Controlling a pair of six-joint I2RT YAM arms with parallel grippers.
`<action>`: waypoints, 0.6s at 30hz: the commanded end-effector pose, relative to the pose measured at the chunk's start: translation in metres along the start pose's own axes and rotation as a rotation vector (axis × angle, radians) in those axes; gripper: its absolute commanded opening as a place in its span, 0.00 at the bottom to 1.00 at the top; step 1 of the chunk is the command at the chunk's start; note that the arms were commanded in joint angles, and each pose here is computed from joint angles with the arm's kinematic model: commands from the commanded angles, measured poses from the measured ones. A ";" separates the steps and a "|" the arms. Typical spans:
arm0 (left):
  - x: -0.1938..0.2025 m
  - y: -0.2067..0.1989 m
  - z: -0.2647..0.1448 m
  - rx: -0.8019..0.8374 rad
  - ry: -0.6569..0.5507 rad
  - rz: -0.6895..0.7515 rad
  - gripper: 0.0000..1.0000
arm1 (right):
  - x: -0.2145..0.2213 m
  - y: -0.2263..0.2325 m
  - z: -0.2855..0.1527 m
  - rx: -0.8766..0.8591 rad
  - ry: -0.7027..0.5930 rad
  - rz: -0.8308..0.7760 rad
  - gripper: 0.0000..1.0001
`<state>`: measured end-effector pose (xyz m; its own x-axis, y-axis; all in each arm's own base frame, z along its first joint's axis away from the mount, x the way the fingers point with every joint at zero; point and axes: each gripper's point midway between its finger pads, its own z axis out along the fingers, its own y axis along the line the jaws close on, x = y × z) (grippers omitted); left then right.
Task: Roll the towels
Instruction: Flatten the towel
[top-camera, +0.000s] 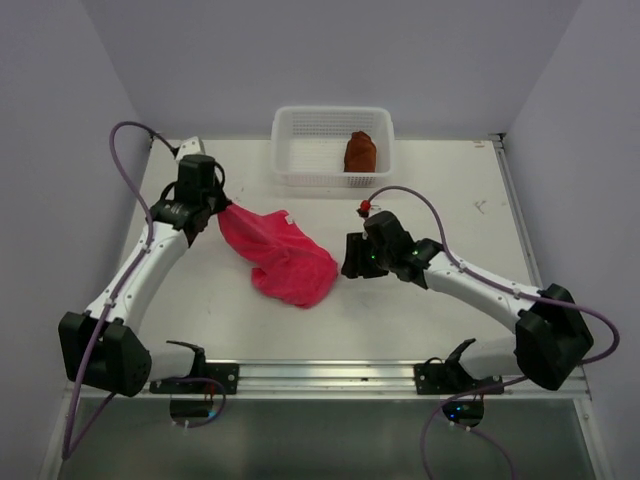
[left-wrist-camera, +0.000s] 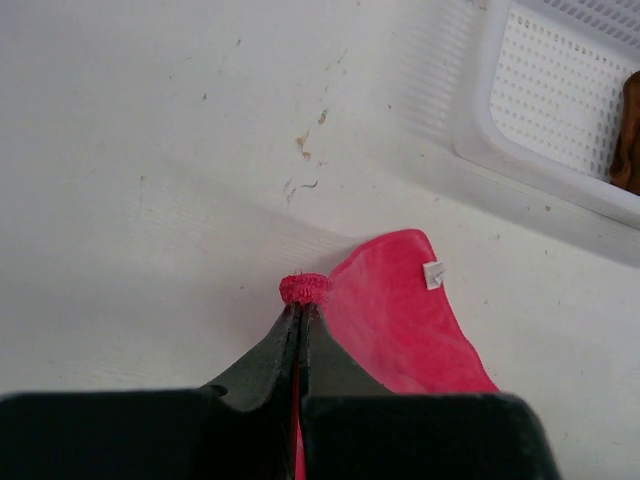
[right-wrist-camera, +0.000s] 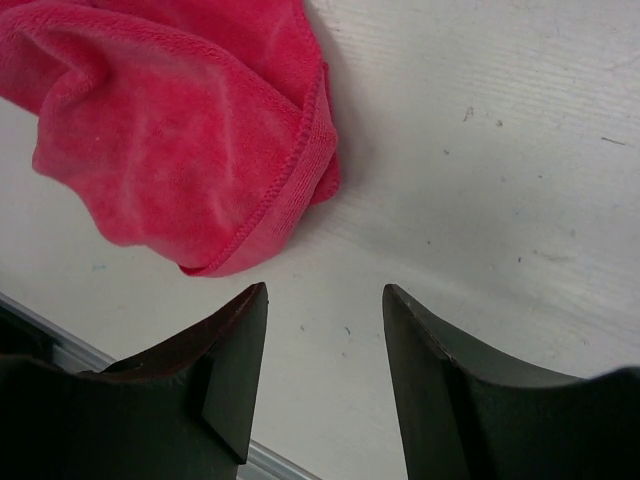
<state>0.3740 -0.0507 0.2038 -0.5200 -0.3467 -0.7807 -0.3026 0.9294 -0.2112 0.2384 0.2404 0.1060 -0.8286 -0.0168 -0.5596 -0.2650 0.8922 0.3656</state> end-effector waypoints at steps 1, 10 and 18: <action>0.007 0.006 -0.016 0.022 0.008 -0.022 0.00 | -0.024 0.024 0.018 -0.057 -0.048 0.062 0.54; 0.001 0.000 -0.037 0.097 -0.015 -0.012 0.00 | -0.026 0.065 0.057 -0.120 -0.026 0.053 0.56; -0.003 0.005 -0.042 0.080 -0.037 -0.002 0.00 | 0.007 0.022 0.084 0.181 0.036 0.082 0.50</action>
<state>0.3423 -0.0557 0.2194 -0.5185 -0.3543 -0.7782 -0.2413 0.9337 -0.2644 0.2594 0.3148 0.0554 -0.8658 -0.0149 -0.5002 -0.2148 0.9139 0.3445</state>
